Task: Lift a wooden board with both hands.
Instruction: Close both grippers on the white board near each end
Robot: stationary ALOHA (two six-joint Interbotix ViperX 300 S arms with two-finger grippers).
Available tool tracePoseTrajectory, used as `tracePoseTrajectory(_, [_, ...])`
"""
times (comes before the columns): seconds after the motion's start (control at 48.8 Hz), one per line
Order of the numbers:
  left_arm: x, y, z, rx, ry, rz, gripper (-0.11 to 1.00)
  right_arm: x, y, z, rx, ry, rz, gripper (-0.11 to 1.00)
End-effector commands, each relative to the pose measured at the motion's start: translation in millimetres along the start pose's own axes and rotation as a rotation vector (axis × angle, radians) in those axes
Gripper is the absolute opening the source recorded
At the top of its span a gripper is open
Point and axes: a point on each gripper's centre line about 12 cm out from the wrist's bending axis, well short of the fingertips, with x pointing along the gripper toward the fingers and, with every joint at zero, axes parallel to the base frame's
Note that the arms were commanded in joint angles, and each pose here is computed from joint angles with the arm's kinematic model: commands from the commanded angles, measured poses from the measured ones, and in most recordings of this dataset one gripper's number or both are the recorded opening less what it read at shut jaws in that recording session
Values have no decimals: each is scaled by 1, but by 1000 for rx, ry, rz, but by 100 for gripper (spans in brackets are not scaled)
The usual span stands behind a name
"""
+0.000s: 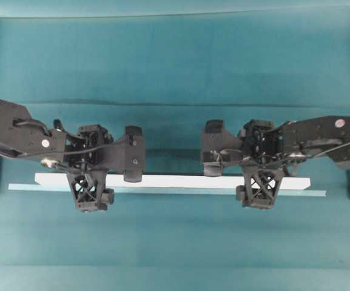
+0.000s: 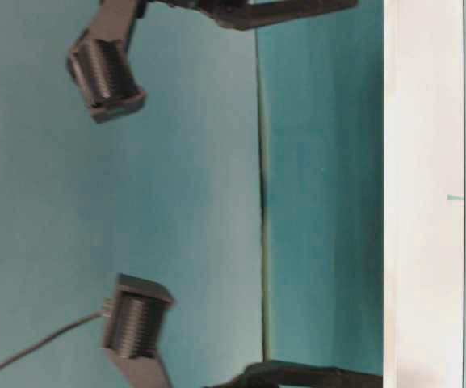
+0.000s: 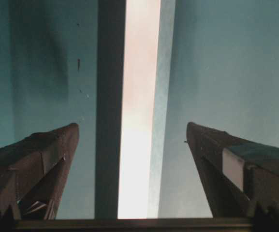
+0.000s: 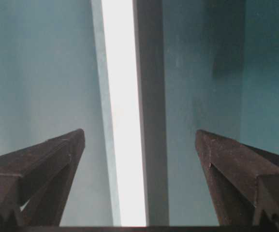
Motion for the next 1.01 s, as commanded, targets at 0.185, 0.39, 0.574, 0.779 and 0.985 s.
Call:
tracePoseTrajectory(0.185, [6,1,-4,0,-12,0,98,16,1,-4,-1,19,-1,95])
tracePoseTrajectory(0.39, [9,3,-9,0,0,3,98,25,1,-5,0,28,-2,95])
tracePoseTrajectory(0.574, [9,3,-11,0,4,4,98,32,1,-8,3,32,-3,95])
tracePoseTrajectory(0.779, [10,3,-12,0,4,4,98,32,1,-8,3,26,-3,95])
tracePoseTrajectory(0.985, [10,2,-12,-9,6,3,95,32,1,-8,3,25,-3,93])
